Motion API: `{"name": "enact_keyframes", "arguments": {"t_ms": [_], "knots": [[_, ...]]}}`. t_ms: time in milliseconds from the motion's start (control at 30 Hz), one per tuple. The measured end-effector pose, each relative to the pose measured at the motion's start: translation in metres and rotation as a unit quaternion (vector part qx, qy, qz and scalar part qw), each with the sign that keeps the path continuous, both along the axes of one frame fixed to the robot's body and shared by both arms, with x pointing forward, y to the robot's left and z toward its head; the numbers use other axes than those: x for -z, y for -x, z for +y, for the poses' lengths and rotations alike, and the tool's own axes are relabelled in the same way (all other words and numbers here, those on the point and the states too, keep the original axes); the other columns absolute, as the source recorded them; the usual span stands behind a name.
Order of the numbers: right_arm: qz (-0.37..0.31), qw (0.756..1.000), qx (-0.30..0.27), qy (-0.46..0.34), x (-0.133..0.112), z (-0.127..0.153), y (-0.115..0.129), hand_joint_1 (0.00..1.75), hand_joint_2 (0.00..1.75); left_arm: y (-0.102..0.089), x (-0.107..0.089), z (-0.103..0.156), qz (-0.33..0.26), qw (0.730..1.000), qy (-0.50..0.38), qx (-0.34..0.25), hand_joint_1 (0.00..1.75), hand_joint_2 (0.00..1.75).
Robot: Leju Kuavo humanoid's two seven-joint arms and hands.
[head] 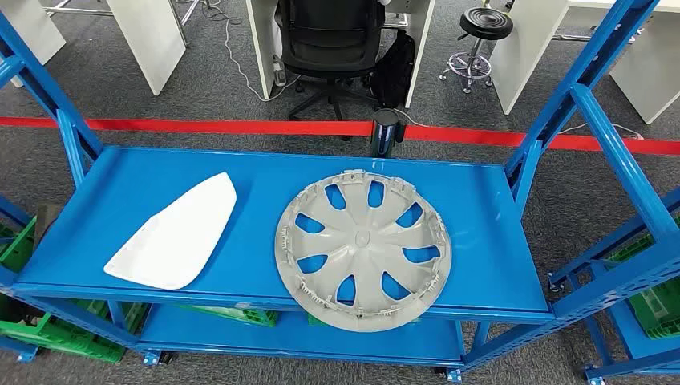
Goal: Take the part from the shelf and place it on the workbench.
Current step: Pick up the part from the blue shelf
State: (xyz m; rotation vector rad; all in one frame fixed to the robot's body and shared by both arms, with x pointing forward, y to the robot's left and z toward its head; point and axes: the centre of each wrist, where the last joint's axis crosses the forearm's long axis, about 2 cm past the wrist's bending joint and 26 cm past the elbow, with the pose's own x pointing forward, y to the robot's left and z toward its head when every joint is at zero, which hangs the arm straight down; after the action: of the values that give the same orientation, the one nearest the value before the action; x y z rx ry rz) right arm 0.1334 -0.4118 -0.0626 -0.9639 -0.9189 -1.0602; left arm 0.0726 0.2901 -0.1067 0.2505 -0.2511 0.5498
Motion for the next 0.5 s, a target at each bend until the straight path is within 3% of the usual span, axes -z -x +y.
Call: {"name": "enact_keyframes", "arguments": {"t_ms": [233, 500], "knots": [[0.005, 0.998, -0.016, 0.061, -0.010, -0.020, 0.006, 0.00, 0.00, 0.000, 0.000, 0.000, 0.000, 1.000, 0.001, -0.002, 0.00, 0.00], [-0.004, 0.974, -0.113, 0.196, -0.065, -0.029, -0.034, 0.00, 0.00, 0.000, 0.000, -0.001, -0.002, 1.000, 0.001, -0.004, 0.00, 0.00]]}}
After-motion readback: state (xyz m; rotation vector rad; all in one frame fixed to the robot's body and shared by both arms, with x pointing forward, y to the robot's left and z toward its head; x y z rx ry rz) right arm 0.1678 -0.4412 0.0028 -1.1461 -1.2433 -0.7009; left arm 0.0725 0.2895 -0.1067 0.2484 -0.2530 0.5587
